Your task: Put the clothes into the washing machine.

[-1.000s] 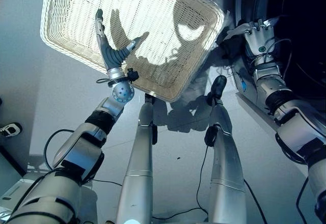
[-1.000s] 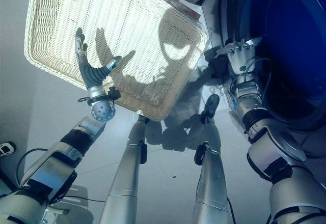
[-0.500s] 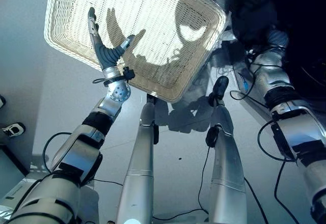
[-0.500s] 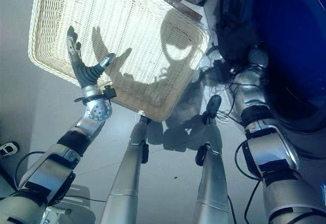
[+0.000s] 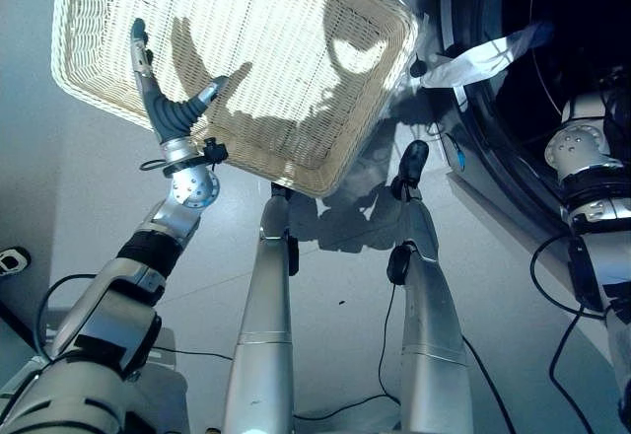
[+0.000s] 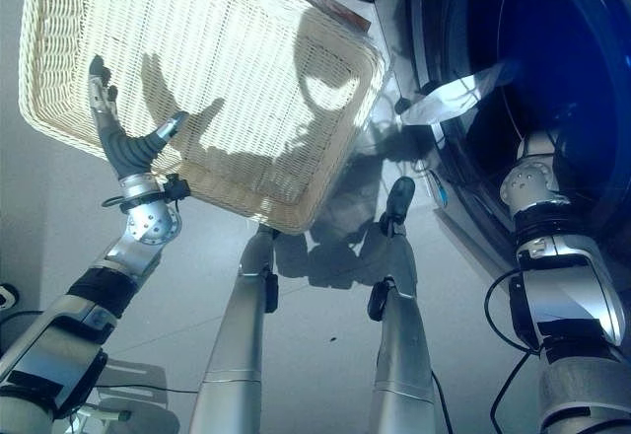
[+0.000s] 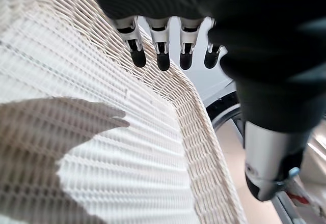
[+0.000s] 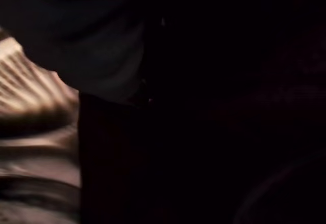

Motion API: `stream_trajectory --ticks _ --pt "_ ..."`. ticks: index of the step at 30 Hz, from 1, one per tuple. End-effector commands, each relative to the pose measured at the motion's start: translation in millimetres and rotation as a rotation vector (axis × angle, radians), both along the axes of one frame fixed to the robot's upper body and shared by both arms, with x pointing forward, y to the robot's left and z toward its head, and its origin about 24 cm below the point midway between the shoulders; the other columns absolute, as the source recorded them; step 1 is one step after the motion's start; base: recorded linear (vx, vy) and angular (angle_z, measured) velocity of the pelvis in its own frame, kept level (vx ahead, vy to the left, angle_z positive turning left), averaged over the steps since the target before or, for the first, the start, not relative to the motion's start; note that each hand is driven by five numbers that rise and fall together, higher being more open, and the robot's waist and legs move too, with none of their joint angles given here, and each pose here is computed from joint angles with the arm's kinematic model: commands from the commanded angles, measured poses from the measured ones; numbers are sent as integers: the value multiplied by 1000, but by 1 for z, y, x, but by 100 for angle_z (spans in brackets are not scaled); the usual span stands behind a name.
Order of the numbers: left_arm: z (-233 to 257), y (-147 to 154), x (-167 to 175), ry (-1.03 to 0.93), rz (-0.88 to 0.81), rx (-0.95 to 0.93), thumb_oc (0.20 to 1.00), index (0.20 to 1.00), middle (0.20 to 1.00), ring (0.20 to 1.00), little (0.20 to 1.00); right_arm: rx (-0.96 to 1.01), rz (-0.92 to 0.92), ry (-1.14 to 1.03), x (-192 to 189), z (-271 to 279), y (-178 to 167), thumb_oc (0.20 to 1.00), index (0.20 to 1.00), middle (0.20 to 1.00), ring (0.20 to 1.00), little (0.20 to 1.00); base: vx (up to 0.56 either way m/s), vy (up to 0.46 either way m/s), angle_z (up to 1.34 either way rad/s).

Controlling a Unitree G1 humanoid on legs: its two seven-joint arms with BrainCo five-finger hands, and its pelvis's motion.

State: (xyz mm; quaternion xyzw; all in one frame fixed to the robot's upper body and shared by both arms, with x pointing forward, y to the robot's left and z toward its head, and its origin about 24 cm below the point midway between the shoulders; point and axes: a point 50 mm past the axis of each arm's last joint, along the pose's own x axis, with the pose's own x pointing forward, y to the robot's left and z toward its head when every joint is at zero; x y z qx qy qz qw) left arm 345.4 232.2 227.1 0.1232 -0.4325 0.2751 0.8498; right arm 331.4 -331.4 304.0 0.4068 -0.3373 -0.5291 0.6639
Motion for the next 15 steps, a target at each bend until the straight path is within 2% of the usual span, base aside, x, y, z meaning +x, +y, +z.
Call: stream_trajectory --ticks 1,2,3,4,5,7,10,14,15 --pt "16 28 -10 -61 36 -81 1000 1000 1000 1000 1000 -99 -475 -141 -88 64 -59 222 222 222 222 222 5 4 -8" --pt "17 28 -9 -61 35 -83 1000 1000 1000 1000 1000 -99 -478 -142 -88 65 -59 222 222 222 222 222 4 8 -8" --pt "19 31 -9 -58 37 -83 1000 1000 1000 1000 1000 -99 -495 -139 -91 68 -61 288 288 288 288 288 8 16 -7" --pt "22 35 -8 -51 39 -83 1000 1000 1000 1000 1000 -120 -531 -100 -94 73 -65 605 605 605 605 605 8 19 -7" --pt "23 36 -7 -49 38 -84 1000 1000 1000 1000 1000 -127 -531 -88 -94 74 -66 812 812 812 812 812 8 15 -6" --pt "25 39 -6 -44 37 -87 1000 1000 1000 1000 1000 -164 -525 -35 -92 76 -68 1000 1000 1000 1000 1000 0 0 0" --pt "26 39 -4 -37 25 -89 1000 1000 1000 1000 1000 -210 -488 90 -79 70 -68 1000 1000 1000 1000 1000 0 0 0" --pt "31 29 1 -35 5 -76 1000 1000 1000 1000 1000 -322 -421 442 -53 58 -68 1000 1000 1000 1000 1000 0 0 0" --pt "31 28 1 -36 4 -77 1000 1000 1000 1000 1000 -329 -427 453 -53 58 -68 1000 1000 1000 1000 1000 0 0 0"
